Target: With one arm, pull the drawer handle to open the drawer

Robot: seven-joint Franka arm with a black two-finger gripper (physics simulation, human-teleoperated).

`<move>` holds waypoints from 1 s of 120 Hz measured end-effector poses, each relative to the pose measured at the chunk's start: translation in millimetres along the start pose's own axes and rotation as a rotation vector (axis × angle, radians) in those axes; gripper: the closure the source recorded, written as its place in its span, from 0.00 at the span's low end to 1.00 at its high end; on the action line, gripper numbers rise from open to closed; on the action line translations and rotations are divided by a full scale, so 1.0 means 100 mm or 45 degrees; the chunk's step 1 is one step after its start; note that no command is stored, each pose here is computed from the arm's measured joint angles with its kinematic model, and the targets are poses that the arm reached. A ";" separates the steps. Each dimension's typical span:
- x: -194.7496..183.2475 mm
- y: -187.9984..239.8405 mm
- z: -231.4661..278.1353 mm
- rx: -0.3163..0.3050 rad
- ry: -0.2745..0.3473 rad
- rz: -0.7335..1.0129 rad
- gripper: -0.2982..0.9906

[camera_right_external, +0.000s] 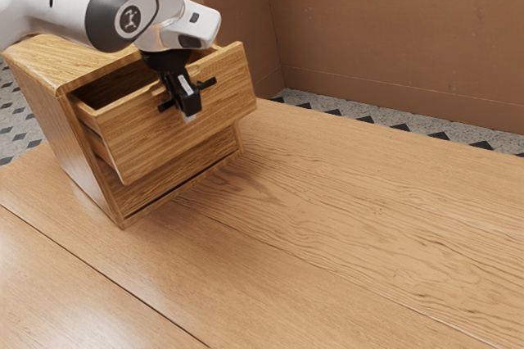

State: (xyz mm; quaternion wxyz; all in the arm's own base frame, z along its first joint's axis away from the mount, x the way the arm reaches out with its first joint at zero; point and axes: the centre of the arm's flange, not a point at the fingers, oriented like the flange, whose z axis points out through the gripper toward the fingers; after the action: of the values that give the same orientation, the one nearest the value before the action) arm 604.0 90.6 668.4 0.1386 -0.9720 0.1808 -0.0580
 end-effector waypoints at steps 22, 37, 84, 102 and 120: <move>0.02 0.22 -0.14 -0.006 0.031 0.017 0.61; 0.06 0.49 -0.26 0.003 0.050 0.060 0.59; -1.10 1.45 -2.63 0.307 0.414 0.083 0.44; -1.66 0.51 -2.53 0.100 0.374 -0.116 0.33; -1.47 0.30 -2.01 -0.107 0.205 -0.083 0.28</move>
State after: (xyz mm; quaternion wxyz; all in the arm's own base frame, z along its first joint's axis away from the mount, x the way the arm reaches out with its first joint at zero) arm 424.5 68.1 842.1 0.0809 -0.9745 0.1619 -0.1328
